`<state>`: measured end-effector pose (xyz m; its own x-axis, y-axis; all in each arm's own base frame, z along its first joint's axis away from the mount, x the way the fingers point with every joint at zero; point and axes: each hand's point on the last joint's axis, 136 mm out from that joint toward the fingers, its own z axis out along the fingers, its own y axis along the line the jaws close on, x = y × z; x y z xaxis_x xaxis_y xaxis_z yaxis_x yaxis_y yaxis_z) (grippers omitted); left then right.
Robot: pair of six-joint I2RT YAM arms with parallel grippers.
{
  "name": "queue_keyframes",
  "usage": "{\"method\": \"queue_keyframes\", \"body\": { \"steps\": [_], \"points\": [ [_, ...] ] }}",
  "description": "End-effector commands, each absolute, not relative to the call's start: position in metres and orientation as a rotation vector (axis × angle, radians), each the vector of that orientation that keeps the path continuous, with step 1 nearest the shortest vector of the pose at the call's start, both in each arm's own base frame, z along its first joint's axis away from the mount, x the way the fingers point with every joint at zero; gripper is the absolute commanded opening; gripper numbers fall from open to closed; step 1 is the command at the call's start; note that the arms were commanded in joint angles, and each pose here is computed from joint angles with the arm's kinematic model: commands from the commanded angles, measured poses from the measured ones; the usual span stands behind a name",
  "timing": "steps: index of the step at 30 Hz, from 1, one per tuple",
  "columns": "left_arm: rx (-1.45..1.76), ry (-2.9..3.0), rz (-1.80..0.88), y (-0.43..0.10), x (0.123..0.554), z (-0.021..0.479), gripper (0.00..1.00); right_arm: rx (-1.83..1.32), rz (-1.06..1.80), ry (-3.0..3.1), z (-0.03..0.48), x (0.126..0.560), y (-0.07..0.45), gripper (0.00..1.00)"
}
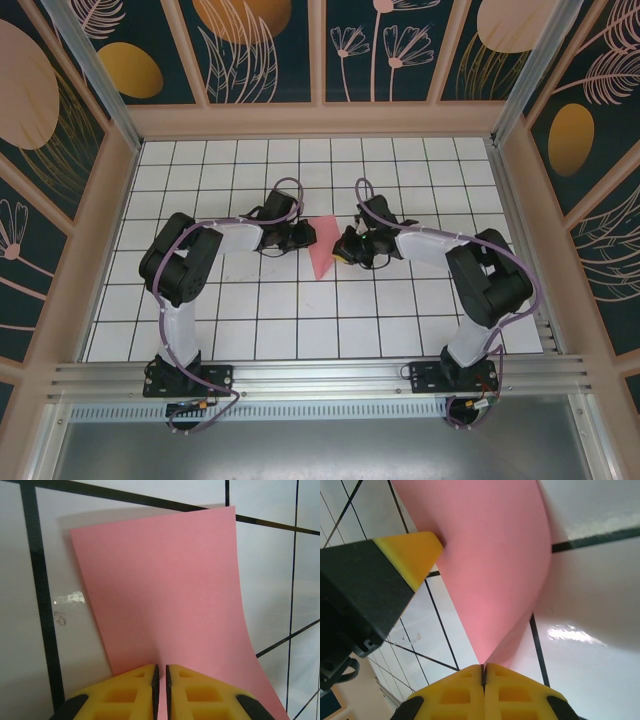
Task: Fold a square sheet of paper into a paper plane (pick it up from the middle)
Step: Third fold the triangle at the center of the table.
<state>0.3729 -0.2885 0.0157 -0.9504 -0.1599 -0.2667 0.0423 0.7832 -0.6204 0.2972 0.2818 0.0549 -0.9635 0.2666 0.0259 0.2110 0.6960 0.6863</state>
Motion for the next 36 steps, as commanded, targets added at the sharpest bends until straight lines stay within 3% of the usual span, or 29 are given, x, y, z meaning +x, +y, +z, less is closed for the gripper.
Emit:
{"method": "queue_keyframes", "body": {
  "steps": [1,36],
  "points": [
    [-0.084,2.756,-0.843,-0.279,0.364,-0.012,0.17,0.399,1.151,2.813,0.057,0.309,0.29,0.0],
    [-0.095,2.775,-0.868,-0.281,0.36,-0.019,0.16,0.238,1.132,2.881,0.027,0.317,0.32,0.01]
  ]
}}
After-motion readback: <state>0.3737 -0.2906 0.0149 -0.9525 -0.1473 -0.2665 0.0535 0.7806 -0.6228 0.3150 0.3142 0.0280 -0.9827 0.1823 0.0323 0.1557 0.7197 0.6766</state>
